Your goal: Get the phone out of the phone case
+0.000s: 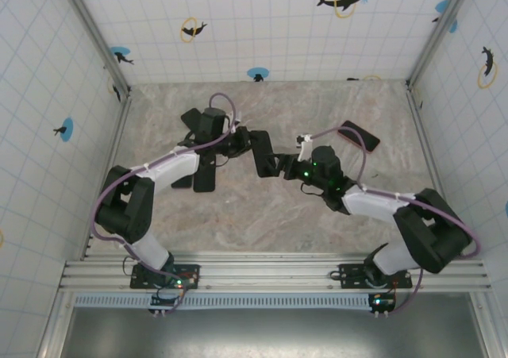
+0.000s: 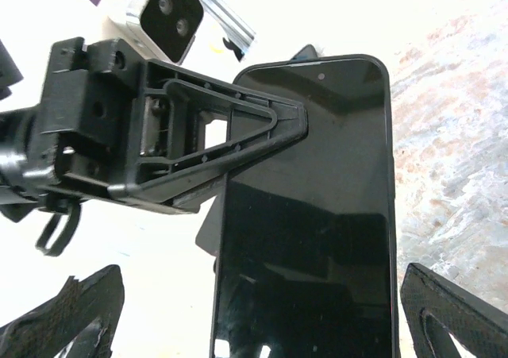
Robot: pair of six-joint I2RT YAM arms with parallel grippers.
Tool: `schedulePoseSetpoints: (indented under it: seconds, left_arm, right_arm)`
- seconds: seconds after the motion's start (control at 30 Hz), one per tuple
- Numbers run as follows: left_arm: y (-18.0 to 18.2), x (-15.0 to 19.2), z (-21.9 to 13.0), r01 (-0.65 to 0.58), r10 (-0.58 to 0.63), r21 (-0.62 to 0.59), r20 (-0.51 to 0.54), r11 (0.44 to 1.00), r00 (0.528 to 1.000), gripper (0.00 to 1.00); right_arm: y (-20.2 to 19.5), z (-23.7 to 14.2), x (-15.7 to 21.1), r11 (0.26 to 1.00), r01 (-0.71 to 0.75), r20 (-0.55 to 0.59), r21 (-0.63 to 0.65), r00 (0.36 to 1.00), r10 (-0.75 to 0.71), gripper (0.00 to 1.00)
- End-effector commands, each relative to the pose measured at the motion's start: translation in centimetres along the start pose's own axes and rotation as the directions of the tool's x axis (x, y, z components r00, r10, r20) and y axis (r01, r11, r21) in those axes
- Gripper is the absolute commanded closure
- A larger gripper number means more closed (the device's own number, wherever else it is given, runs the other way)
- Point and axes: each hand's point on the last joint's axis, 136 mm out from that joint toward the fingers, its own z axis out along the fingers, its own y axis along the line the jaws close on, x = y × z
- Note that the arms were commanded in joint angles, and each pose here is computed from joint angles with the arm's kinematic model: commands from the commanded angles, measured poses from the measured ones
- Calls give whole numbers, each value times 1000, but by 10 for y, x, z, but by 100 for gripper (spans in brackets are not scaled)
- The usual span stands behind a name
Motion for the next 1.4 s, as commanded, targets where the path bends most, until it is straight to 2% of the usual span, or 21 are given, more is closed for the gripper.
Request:
schedulePoseSetpoints:
  seconds: [0.0,0.13,0.27,0.4,0.6,0.93,1.37]
  left_arm:
    - [-65,-32,-21,-47,27,190,108,981,994,87]
    - [-86,-42,-30,-28,-13,272,148,962,989,86]
    - [-105,-49,-42,-12,-56,348,185,937,981,87]
    - [-118,-53,-53,10,-108,410,216,912,970,87]
    - [-135,-51,-61,17,-137,459,229,888,964,87]
    - [-156,-44,-72,25,-163,524,218,852,962,87]
    - [-158,-37,-72,66,-204,558,188,827,961,88]
  right_arm:
    - [10,-19,-4,998,-19,34,-64,999,21,9]
    - [25,-36,-4,985,-63,68,-163,995,75,15]
    - [36,-52,-10,960,-123,138,-252,977,162,26]
    - [51,-65,-20,945,-107,242,-309,952,186,37]
    - [70,-80,-43,908,-82,356,-412,902,243,48]
    - [89,-74,-57,867,-72,361,-493,890,279,61]
    - [97,-68,-58,849,-49,350,-526,898,268,75]
